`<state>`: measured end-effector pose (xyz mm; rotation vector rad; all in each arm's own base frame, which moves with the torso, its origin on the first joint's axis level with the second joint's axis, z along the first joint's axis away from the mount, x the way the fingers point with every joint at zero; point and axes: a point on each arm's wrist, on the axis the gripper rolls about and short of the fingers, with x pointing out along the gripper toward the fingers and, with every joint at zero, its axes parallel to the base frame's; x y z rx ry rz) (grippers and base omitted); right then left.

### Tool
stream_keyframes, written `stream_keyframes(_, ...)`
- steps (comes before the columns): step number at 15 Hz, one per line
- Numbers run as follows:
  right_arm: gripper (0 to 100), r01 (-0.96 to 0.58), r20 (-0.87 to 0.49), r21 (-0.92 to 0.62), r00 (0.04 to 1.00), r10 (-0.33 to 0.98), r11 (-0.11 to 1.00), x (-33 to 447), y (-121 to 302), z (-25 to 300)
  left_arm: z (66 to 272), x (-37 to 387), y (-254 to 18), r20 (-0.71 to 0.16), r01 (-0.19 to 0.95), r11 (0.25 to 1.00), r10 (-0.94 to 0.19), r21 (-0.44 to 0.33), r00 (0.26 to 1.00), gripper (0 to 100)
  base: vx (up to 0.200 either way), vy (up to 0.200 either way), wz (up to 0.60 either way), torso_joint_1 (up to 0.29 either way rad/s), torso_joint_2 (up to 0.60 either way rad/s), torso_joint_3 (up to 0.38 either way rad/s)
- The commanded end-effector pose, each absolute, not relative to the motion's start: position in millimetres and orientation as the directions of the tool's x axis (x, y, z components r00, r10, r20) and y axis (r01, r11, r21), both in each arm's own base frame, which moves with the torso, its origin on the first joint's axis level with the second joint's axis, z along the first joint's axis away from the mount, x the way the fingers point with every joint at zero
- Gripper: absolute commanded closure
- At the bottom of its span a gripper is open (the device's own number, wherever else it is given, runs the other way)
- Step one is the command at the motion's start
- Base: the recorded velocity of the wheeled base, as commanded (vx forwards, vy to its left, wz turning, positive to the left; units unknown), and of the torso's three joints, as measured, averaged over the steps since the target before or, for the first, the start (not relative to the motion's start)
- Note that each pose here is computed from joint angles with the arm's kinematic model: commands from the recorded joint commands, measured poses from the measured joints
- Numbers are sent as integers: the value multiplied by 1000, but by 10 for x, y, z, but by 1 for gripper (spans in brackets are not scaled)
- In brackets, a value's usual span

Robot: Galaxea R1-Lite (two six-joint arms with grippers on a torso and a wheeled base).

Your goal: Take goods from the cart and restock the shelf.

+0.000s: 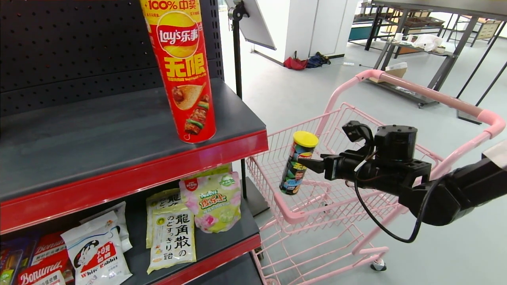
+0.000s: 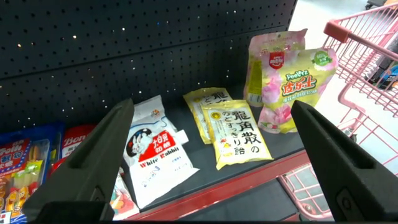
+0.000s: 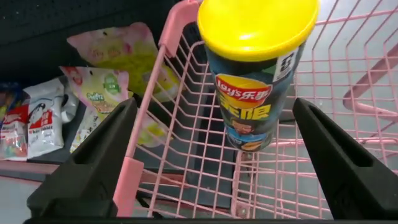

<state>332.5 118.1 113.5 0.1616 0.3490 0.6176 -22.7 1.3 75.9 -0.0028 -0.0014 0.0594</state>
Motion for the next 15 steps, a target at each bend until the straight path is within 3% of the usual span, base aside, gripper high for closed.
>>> stream_keyframes(1, 0, -541, -298, 245, 747, 594, 804, 3386, 1230, 1010, 758, -227, 13, 2, -60, 998, 60, -3, 998, 0, 0, 0, 0, 0, 0, 0)
stream_keyframes(15, 0, -507, -323, 236, 764, 559, 829, 3807, 1376, 663, 758, -227, 13, 2, -60, 998, 60, -3, 998, 0, 0, 0, 0, 0, 0, 0)
